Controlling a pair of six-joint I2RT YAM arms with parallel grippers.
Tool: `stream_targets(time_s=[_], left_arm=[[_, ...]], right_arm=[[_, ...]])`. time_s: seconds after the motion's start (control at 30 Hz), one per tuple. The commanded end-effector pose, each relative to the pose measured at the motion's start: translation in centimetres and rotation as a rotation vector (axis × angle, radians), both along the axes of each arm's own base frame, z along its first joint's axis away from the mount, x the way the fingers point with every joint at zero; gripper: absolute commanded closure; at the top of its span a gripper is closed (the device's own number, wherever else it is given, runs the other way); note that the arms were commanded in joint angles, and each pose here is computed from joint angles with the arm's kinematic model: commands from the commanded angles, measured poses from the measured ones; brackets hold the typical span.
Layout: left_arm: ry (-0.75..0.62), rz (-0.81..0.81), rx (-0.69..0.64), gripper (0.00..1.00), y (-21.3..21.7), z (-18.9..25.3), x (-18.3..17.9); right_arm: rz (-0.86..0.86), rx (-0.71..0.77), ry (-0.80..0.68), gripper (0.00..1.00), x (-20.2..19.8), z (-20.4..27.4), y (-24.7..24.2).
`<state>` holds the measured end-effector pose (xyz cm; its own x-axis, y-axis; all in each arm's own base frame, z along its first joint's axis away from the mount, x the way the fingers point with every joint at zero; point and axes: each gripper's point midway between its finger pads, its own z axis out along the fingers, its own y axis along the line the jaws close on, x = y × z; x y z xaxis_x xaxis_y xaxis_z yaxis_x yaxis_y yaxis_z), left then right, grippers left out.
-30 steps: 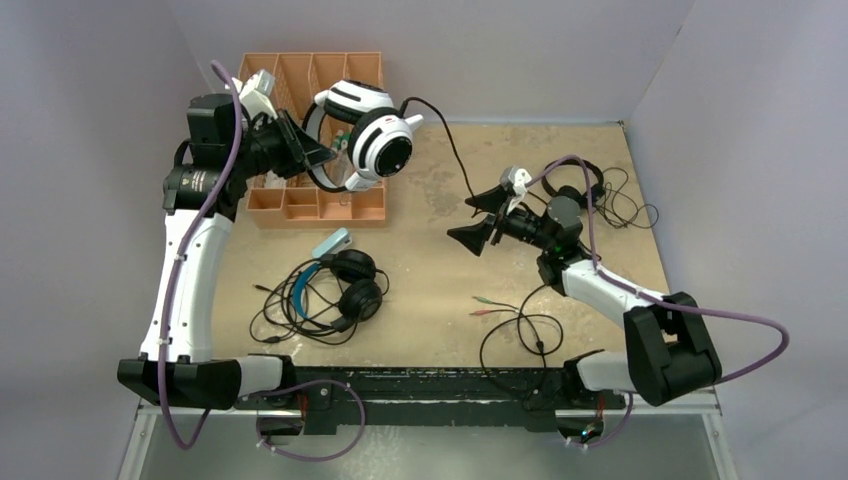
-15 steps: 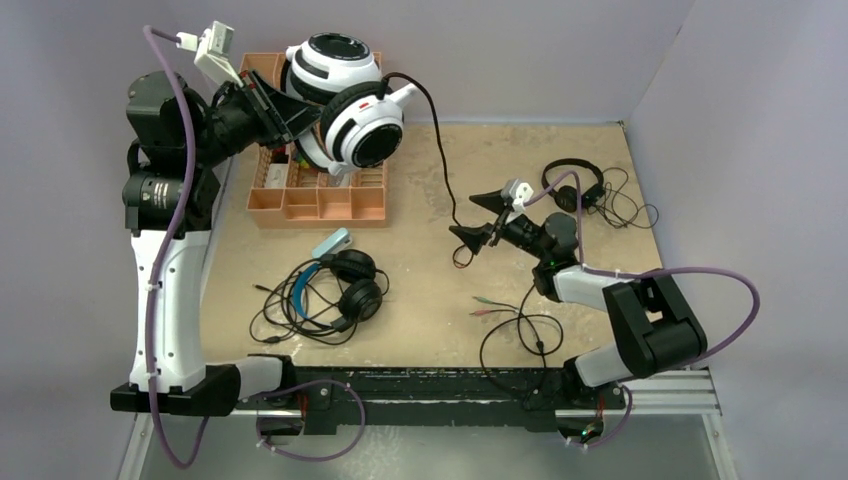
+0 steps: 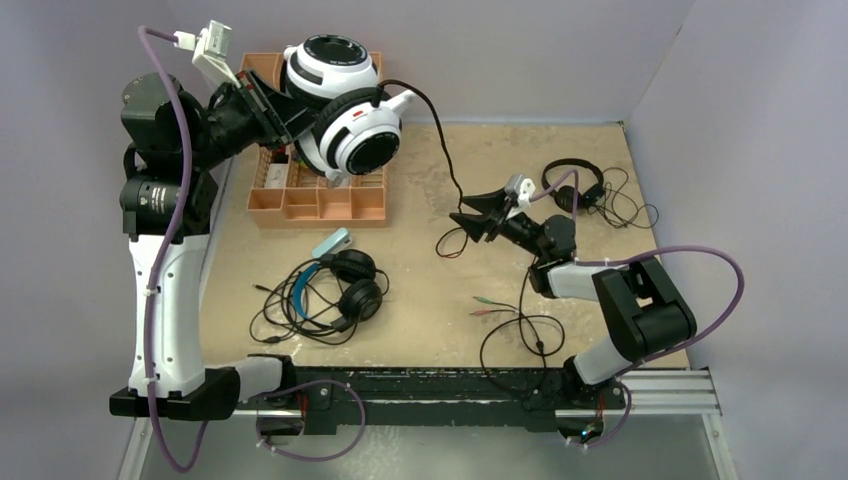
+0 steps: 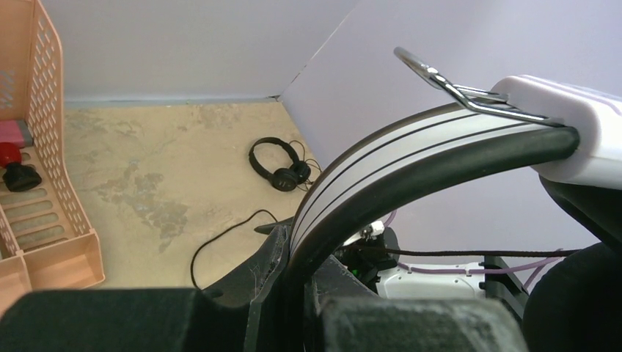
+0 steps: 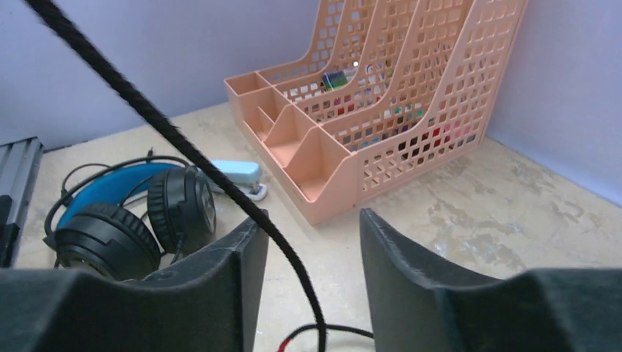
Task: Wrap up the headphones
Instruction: Wrap the headphones cable around the headphones.
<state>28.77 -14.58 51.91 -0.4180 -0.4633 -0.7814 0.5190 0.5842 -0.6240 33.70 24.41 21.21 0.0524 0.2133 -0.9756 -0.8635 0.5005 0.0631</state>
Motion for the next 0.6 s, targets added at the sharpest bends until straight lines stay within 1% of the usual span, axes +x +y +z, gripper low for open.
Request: stream_targets(time_s=[0.0,0.07,0.1,0.17,0.2,0.33,0.43,0.57], left_arm=[[-0.071,-0.026,-0.010,1.00,-0.3,1.5,-1.2],[-0.058,-0.028,-0.002,1.00,-0.3,0.8,-1.0],[-0.051,-0.023,0.011,1.00,-0.2,0.2,-0.7],[-0.018,0.005,0.057,1.00,0.3,-1.4,0.0],[0.006,0.032,0.091,1.00,0.7,-2.6,0.6],[0.133,0.207,0.237,1.00,3.7,-8.2,3.2],[0.224,0.267,0.335,1.00,4.7,-12.8,4.6],[0.291,0.323,0.444,1.00,4.6,-17.8,5.7]], right_arm=[[-0.008,0.098,-0.127,0.55,-0.3,5.2,-0.1],[-0.028,0.096,-0.123,0.67,-0.2,5.7,-0.4],[-0.059,0.088,-0.120,0.76,0.2,5.7,-0.8],[-0.140,0.072,-0.094,0.97,1.0,5.9,-2.0],[-0.189,0.066,-0.079,1.00,1.3,6.0,-2.8],[-0.441,0.038,-0.060,1.00,1.6,7.2,-7.5],[-0.590,-0.074,-0.035,1.00,1.4,8.2,-10.4],[-0.740,-0.215,-0.045,1.00,0.4,11.3,-13.8]])
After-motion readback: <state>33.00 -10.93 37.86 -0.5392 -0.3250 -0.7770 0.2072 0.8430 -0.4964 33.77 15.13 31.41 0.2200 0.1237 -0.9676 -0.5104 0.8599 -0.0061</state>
